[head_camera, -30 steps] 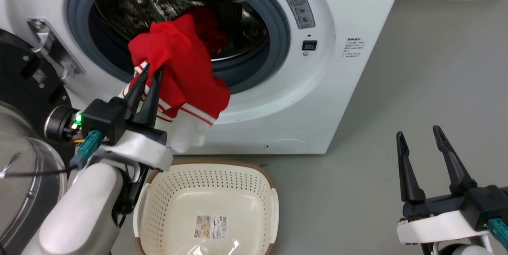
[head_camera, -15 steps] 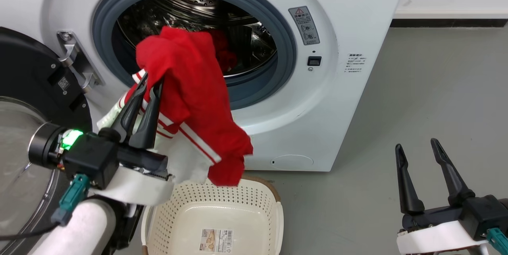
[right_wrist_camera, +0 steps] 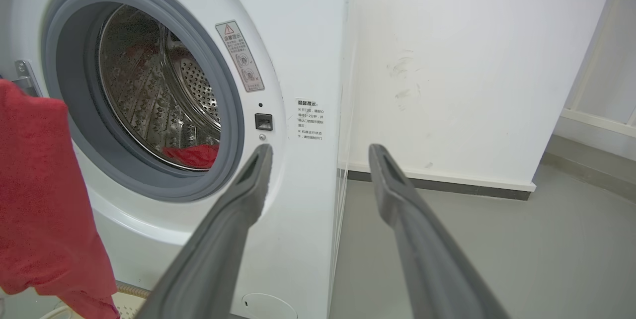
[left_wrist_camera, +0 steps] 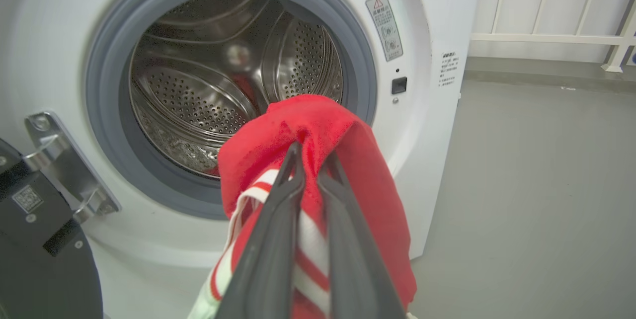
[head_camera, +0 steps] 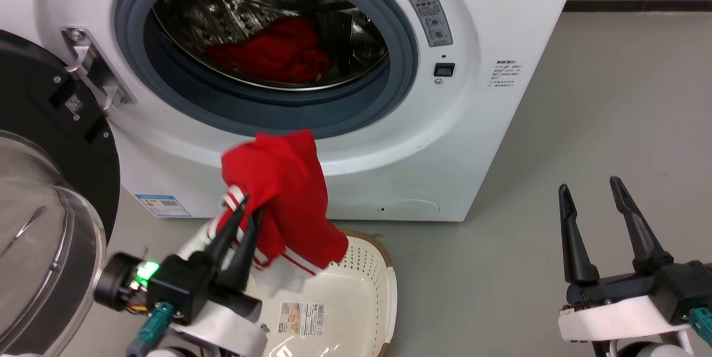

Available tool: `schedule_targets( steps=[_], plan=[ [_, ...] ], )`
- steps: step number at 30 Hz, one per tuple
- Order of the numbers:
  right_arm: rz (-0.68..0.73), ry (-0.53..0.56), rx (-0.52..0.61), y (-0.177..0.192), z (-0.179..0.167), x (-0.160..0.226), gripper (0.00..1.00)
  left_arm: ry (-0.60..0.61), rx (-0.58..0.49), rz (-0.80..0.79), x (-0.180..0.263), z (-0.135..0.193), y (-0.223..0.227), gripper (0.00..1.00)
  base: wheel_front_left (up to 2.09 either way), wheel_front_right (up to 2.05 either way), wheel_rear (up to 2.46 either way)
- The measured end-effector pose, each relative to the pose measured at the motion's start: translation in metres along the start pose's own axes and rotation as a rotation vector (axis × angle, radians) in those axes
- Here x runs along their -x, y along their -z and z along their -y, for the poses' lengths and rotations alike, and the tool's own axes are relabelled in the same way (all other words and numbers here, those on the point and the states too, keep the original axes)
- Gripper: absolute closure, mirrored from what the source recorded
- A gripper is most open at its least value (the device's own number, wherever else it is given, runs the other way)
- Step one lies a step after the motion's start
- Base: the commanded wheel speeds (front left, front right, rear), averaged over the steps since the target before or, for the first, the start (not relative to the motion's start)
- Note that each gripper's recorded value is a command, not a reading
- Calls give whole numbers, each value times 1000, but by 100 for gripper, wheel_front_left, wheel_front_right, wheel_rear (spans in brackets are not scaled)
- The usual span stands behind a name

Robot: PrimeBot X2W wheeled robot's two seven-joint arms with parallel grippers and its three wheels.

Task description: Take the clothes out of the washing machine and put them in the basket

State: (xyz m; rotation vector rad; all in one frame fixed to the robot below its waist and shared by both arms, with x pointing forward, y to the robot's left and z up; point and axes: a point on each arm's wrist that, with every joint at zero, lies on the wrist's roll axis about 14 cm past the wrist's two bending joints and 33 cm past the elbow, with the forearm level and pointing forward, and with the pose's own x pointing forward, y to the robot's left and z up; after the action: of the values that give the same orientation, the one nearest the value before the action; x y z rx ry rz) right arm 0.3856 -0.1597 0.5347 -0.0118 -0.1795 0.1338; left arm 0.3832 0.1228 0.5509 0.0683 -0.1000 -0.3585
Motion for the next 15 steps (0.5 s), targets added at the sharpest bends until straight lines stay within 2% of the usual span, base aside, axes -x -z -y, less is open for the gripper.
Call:
schedule_targets(
  steps=[9,15],
  plan=[
    [-22,-2,15,14,3,-17,0,8,133,-296,14,15,114,100,0,0,0],
    [-49,-2,22,29,5,-30,0,27,166,-483,18,23,185,100,0,0,0]
  ],
)
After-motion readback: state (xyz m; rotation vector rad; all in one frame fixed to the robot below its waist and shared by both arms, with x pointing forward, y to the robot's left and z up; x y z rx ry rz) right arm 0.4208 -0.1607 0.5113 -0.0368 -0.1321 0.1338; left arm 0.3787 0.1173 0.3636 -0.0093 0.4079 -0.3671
